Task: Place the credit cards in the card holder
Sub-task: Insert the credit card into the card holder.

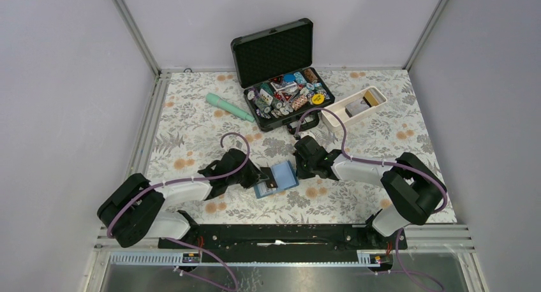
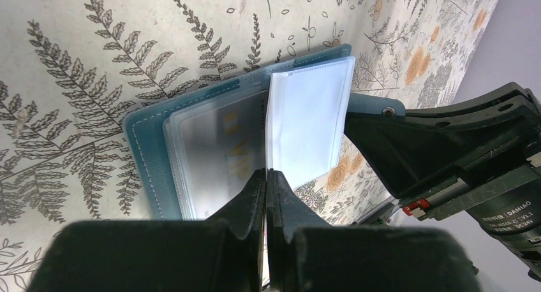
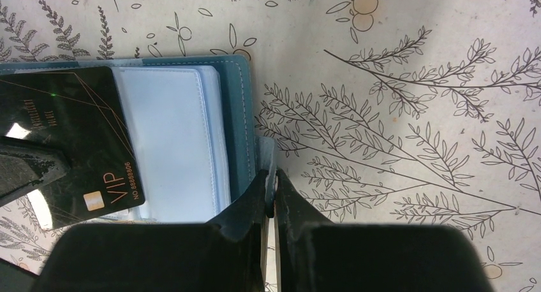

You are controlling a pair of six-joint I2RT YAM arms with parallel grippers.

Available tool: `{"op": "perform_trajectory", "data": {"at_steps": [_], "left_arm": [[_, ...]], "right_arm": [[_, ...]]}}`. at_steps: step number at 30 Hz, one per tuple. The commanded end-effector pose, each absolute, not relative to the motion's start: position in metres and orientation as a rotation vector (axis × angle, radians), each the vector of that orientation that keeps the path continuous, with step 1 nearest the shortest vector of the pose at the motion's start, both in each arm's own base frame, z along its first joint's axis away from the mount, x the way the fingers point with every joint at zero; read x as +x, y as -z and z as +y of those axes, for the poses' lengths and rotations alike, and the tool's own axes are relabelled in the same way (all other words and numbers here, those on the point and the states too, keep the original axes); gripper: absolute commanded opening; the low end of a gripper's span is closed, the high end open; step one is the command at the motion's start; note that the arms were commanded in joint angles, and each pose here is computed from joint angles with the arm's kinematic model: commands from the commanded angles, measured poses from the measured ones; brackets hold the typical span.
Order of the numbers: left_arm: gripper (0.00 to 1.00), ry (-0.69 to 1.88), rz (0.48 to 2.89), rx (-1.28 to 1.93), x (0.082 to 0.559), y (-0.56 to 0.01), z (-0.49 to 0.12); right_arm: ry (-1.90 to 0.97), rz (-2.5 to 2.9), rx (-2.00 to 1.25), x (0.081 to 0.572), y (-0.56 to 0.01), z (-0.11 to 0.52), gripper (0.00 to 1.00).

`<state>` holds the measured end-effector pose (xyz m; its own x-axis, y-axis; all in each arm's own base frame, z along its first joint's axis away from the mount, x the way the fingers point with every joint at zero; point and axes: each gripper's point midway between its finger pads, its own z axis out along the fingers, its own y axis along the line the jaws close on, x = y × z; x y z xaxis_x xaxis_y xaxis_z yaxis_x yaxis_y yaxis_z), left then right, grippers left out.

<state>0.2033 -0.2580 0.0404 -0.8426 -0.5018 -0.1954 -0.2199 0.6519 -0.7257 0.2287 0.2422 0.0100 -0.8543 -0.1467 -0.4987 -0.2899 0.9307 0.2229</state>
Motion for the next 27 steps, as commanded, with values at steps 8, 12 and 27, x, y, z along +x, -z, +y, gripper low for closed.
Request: {"op": "perform_trajectory", "data": {"at_steps": [8, 12, 27], "left_arm": [[0.0, 1.058, 2.458, -0.576, 0.2079, -0.0403, -0.2633], [0.0, 1.081, 2.457, -0.556, 0.2065, -0.0402, -0.2657], [0.0, 1.147, 2.439, -0.499, 0.199, -0.0411, -0.2696]], "right_arm": [[-0.275, 2.674, -0.328, 0.2168, 0.0099, 0.224, 0.0], [-0.273, 2.671, -0.331, 0.2179, 0.0087, 0.2246, 0.0], [-0.267, 2.681, -0.341, 0.2189, 0.0104, 0.2268, 0.0]]}}
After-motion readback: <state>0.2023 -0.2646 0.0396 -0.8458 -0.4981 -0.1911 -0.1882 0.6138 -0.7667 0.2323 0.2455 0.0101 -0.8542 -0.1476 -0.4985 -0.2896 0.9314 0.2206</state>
